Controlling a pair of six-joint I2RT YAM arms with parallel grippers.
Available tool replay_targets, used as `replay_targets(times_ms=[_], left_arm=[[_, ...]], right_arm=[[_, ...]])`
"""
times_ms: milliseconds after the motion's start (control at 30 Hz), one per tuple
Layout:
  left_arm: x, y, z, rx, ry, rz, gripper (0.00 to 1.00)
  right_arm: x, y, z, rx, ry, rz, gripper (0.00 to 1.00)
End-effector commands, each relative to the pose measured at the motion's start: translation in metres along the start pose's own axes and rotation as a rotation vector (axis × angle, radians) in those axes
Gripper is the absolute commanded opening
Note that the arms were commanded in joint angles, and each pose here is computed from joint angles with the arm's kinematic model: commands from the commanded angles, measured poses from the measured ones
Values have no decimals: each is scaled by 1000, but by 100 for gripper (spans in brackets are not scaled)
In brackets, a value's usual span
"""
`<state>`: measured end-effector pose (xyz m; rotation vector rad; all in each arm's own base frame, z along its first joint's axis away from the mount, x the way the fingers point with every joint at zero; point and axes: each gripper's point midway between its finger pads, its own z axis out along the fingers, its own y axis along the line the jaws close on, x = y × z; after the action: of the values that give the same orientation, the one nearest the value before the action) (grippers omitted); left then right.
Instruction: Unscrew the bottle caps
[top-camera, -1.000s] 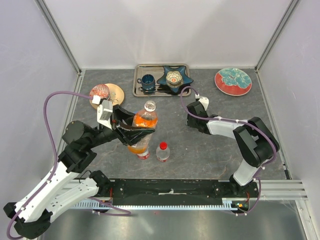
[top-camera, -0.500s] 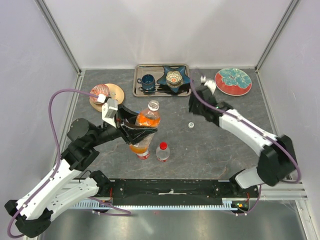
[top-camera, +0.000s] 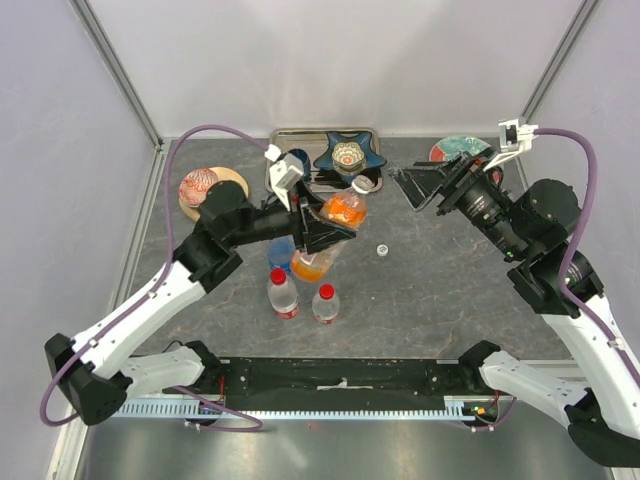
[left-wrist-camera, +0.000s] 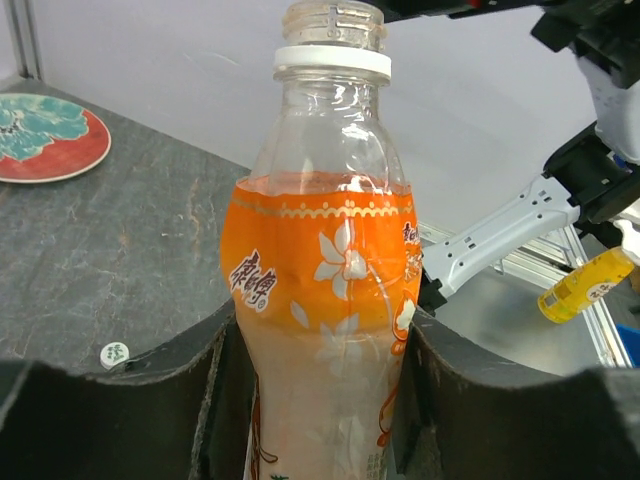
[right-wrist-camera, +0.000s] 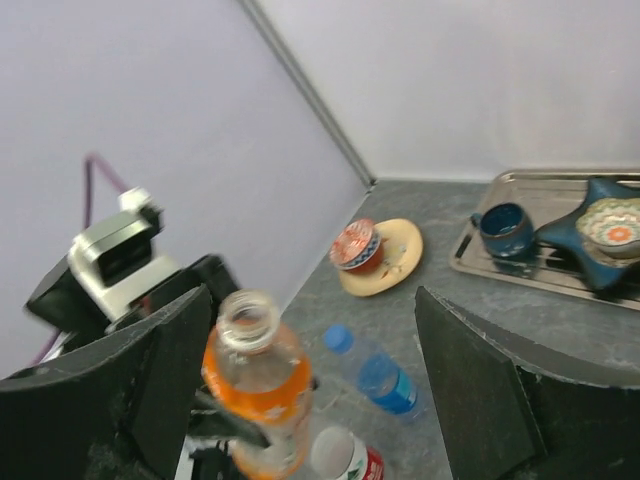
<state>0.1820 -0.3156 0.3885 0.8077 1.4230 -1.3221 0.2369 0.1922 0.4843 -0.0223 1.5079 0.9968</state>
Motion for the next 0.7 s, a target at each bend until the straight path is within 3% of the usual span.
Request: replay_targets(times_ms=[0, 367, 533, 667], left_arm=[[-22, -14, 15, 98, -12, 8, 53], [-19, -16, 38, 132, 11, -27, 54], [-15, -19, 41, 142, 23, -28, 54], [-13, -20, 41, 142, 28, -23, 54]], right_arm=[[21, 20, -2, -121, 103, -5, 90], [42, 8, 1, -103, 175, -45, 90], [46, 6, 6, -104, 182, -38, 85], [49, 10, 9, -133, 190, -25, 76]])
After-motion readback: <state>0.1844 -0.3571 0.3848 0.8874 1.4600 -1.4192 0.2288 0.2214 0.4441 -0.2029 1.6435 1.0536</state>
